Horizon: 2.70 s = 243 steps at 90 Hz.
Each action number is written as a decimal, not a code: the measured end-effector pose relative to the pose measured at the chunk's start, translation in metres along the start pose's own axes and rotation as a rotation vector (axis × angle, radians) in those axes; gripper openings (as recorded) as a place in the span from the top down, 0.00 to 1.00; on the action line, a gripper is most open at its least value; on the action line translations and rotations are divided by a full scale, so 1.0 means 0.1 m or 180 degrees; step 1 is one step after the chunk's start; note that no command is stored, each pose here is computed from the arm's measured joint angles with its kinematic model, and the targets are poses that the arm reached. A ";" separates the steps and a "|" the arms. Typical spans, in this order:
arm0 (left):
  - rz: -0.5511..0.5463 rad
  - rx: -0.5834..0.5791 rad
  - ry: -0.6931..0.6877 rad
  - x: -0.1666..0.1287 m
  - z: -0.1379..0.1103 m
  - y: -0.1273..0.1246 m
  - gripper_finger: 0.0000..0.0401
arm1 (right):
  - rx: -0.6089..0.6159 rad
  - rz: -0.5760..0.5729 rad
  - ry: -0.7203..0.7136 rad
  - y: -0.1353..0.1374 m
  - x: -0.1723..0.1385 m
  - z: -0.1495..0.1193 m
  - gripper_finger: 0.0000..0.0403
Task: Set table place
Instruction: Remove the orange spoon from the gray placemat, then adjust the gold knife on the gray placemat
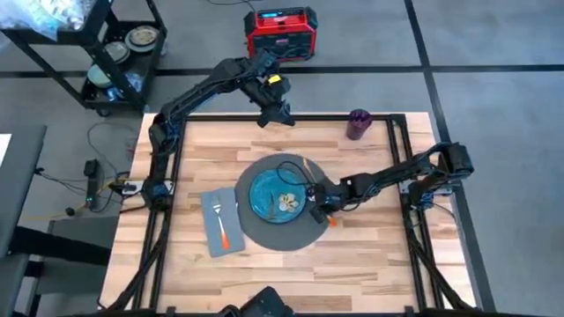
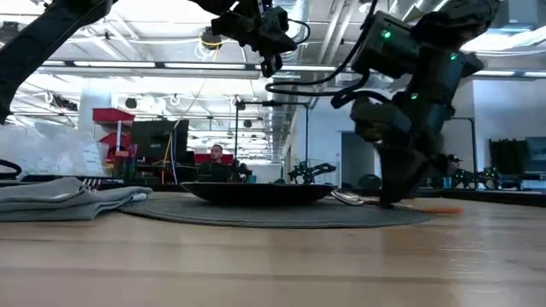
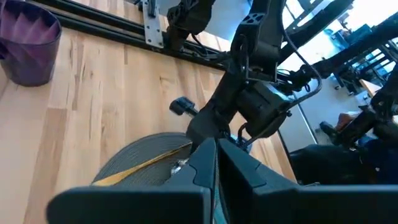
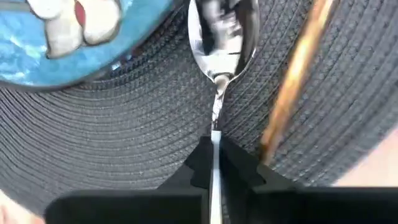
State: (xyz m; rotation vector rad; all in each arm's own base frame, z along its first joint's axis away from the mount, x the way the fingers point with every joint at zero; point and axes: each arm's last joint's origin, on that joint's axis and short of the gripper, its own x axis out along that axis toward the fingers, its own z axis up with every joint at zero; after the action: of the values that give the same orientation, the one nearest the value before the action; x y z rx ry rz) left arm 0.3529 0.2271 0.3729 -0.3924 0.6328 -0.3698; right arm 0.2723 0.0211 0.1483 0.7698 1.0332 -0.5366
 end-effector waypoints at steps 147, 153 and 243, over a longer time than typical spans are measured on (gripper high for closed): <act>0.1898 -0.1717 -0.0847 2.02 -0.46 -0.56 1.00 | 0.0220 -0.0122 -0.0621 -0.74 -1.25 -0.05 0.69; 0.2201 -0.1632 -0.0754 1.86 -0.45 -0.56 1.00 | 0.0068 -0.0053 -0.0632 -0.66 -1.19 -0.03 0.70; 0.2818 -0.0593 -0.0350 -0.17 -0.62 -0.50 1.00 | 0.0118 -0.0937 0.0266 0.10 0.27 0.40 0.74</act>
State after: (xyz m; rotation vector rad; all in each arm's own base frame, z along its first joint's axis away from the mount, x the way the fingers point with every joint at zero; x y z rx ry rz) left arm 0.2908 0.1766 0.3586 -0.2727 0.6733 0.5542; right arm 0.3127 -0.0048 0.1387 0.6805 1.2261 -0.7824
